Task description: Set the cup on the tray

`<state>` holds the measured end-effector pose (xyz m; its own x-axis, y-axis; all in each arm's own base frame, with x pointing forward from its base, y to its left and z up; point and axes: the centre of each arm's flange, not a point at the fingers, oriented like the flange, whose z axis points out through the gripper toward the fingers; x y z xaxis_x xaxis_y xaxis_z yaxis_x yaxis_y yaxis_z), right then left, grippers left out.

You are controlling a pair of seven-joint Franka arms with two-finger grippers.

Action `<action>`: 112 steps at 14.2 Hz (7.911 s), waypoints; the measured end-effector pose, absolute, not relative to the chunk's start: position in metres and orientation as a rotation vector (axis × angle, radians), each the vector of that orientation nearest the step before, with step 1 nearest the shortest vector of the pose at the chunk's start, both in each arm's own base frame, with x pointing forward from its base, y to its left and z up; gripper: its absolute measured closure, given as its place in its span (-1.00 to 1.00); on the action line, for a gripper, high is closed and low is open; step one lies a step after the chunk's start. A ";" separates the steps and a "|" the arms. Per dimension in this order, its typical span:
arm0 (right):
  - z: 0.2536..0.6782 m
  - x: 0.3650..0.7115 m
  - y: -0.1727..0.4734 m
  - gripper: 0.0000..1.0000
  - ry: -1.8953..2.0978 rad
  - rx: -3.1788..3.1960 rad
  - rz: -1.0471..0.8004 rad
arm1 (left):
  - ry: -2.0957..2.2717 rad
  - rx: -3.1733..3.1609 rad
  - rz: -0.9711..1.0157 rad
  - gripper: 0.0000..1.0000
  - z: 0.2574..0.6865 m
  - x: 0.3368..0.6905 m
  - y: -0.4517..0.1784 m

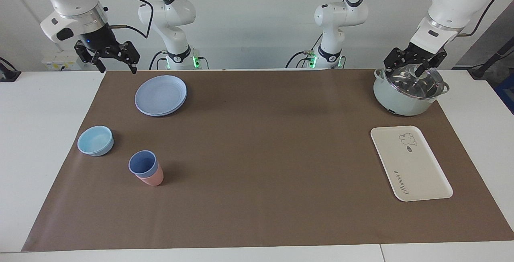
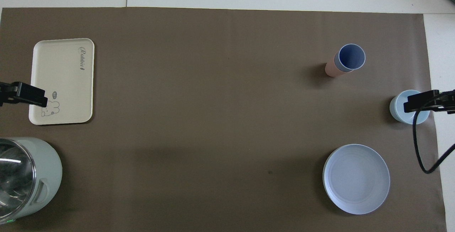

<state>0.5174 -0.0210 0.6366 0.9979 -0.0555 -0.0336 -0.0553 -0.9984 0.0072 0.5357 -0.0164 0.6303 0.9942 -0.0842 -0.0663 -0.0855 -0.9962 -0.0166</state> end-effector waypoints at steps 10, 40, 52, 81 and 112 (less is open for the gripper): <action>0.638 0.519 -0.021 -1.00 -0.084 3.134 -0.031 | 0.129 -3.118 0.102 -1.00 0.630 0.536 -0.016; 0.302 0.621 -0.172 -1.00 1.423 3.049 1.439 | 0.121 -3.118 0.110 -1.00 0.628 0.535 -0.016; 0.280 0.633 -0.133 -1.00 1.338 3.101 1.601 | 0.122 -3.117 0.119 -1.00 0.626 0.533 -0.016; 0.339 0.641 -0.078 -0.75 1.465 3.053 1.500 | 0.110 -3.118 0.118 -1.00 0.627 0.531 -0.012; 0.543 0.552 0.205 -0.75 1.650 2.879 0.405 | -0.662 -3.872 0.187 0.75 0.537 0.506 -0.429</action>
<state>0.5515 0.2046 0.5426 0.4887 0.8172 0.3055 0.8657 -0.4976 -0.0541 0.5058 -0.4288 0.5368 0.9479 0.2485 -0.1995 0.3162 -0.6551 0.6862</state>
